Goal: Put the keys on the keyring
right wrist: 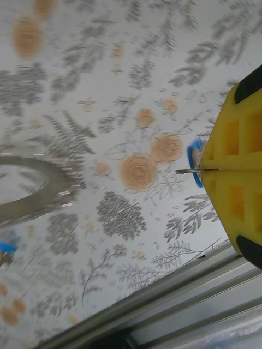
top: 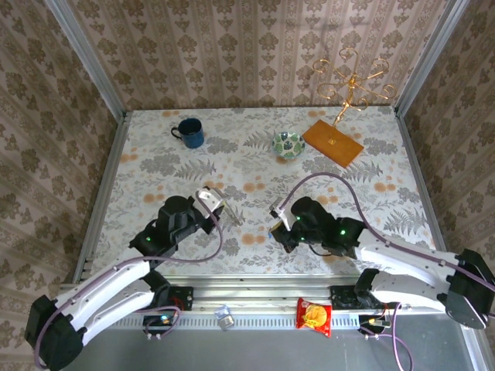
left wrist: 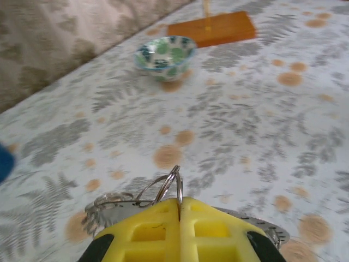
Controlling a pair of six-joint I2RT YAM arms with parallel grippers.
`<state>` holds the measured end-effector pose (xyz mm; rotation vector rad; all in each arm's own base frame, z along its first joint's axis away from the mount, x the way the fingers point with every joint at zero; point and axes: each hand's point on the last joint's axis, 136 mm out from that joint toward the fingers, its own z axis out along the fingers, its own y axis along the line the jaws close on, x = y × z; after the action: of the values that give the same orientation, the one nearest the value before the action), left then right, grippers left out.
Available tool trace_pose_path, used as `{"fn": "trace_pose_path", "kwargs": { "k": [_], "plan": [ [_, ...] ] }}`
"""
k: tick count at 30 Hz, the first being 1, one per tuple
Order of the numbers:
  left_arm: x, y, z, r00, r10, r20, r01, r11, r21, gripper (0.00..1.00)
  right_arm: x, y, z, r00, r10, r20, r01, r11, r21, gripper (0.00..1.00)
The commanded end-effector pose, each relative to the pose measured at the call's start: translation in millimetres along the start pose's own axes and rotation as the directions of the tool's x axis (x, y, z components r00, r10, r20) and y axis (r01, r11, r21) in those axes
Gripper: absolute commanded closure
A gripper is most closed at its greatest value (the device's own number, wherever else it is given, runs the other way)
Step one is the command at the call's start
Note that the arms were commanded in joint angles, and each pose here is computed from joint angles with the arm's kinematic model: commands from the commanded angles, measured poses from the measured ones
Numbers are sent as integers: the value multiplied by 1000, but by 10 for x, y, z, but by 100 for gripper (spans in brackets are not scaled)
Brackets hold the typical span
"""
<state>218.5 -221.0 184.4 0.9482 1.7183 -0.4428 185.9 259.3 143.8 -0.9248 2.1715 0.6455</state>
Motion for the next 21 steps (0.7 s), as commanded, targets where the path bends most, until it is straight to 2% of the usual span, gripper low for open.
{"fn": "trace_pose_path", "kwargs": {
  "k": [1,7,15,21],
  "plan": [
    [-307,-336,-8,991,60,116,-80,980,180,100,-214,93,-146,983,-153,97,157,987,-31,100],
    [-289,-692,35,984,119,134,-158,928,336,100,-436,203,-251,965,-242,104,249,966,-64,100],
    [-298,-795,88,983,132,129,-172,911,376,100,-591,227,-147,950,-302,80,308,949,-71,100],
    [-325,-824,87,984,121,132,-164,907,388,100,-567,180,-29,943,-332,31,333,941,-61,100]
  ]
}}
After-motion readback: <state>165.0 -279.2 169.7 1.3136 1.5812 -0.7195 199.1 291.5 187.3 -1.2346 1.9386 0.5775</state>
